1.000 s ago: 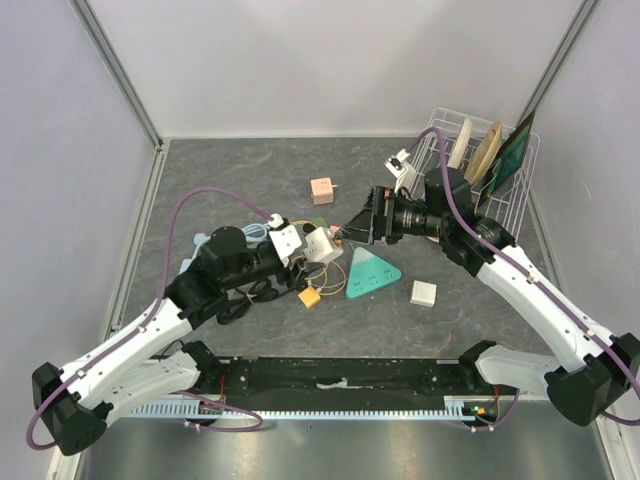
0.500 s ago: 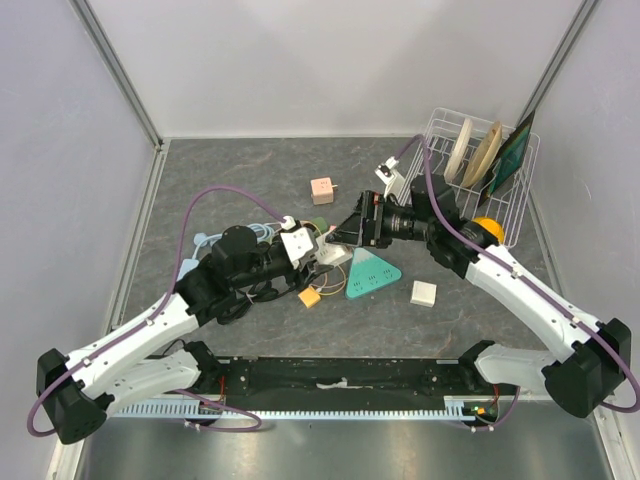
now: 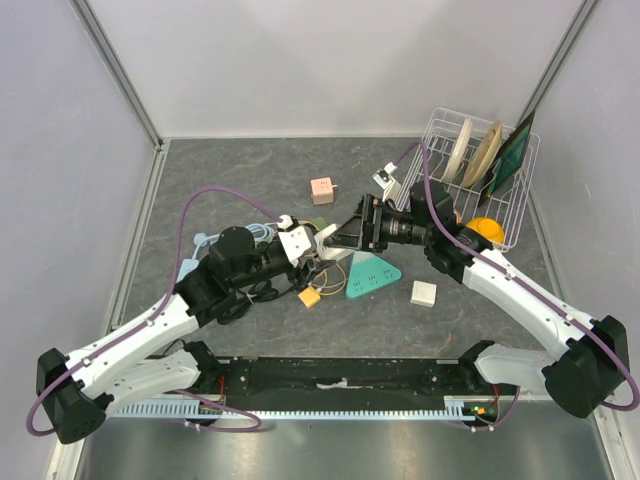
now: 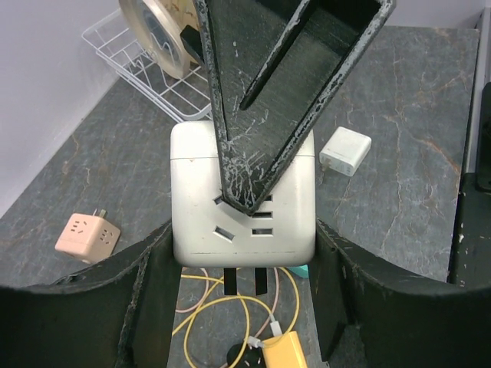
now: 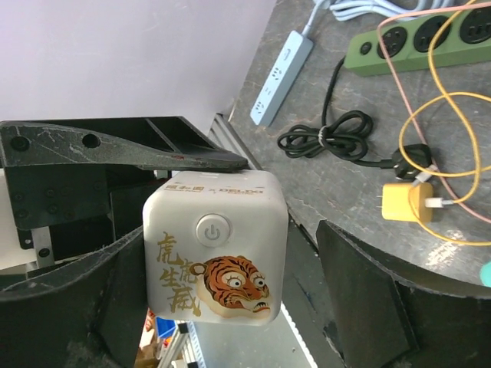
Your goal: Insert the plug
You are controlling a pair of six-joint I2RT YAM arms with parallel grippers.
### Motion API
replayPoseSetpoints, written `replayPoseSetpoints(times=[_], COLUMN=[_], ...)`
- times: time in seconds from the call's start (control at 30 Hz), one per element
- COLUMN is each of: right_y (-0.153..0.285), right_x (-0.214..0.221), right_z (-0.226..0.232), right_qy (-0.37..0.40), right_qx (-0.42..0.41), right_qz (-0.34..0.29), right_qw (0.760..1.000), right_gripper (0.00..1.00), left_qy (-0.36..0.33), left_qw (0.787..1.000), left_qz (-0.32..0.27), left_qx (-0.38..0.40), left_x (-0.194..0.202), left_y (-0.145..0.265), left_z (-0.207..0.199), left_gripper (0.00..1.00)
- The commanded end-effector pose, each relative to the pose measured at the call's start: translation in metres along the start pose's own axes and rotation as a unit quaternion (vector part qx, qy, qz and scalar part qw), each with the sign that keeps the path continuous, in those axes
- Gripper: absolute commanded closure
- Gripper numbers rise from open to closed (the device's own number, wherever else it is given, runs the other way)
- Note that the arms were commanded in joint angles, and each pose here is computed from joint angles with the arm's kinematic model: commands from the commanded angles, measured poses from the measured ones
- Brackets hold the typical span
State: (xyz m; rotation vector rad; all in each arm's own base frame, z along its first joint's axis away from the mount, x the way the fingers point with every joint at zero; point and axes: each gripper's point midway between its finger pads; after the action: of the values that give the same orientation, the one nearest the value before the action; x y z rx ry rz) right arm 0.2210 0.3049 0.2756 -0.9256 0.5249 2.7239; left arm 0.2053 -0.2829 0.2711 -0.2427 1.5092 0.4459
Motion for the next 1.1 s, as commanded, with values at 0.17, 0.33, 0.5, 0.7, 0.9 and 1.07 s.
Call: replayPoseSetpoints(times=[0.17,0.33,0.5,0.7,0.9,1.07], right_y=[0.002,0.005,0.017,0.040,0.069,0.078], right_x=[-0.001,-0.005,-0.003,0.000,0.016,0.030], right_z=[0.017,0.012,-0.019,-0.071,-0.126,-0.154], right_qy=[0.010,0.036,0.089,0.150,0.191,0.217], right_qx=[-0.045,-0.022,0.074,0.214,0.345,0.393], right_qz=[-0.007,-0.017,-0.018,-0.024,0.003,0.022], right_qw=[0.999,0.999,0.993,0.965,0.919,0.893], right_gripper=[0.33,0.72,0.97,1.00,1.00,1.00], left_qy=[-0.012,0.027,0.093,0.219,0.297,0.344], left_qw=[0.997,0.998,0.993,0.967,0.938,0.916], left_qz=[-0.074,-0.057,-0.045,-0.007,0.011,0.045], left_qx=[-0.007,-0.013,-0.053,-0.133,-0.180,-0.202], left_x=[-0.035,-0.016,0.004,0.038,0.060,0.071], left_y=[-0.010,-0.012,-0.003,0.009,0.010,-0.007], left_z=[0.003,0.002,0.008,0.020,0.026,0.031], left_gripper=[0.98,0.69,0.26,0.08,0.05,0.06])
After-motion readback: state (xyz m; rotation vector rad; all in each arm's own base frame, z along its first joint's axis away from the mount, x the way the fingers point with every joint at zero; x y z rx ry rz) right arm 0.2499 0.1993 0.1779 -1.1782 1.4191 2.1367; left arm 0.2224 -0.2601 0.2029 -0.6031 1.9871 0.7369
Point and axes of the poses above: each gripper's point midway between its finger pads, its own y axis back along the fingers, its own z axis along the line the jaws close on, x = y × z, and after that the axes turned 10 degrees about y, right-handed
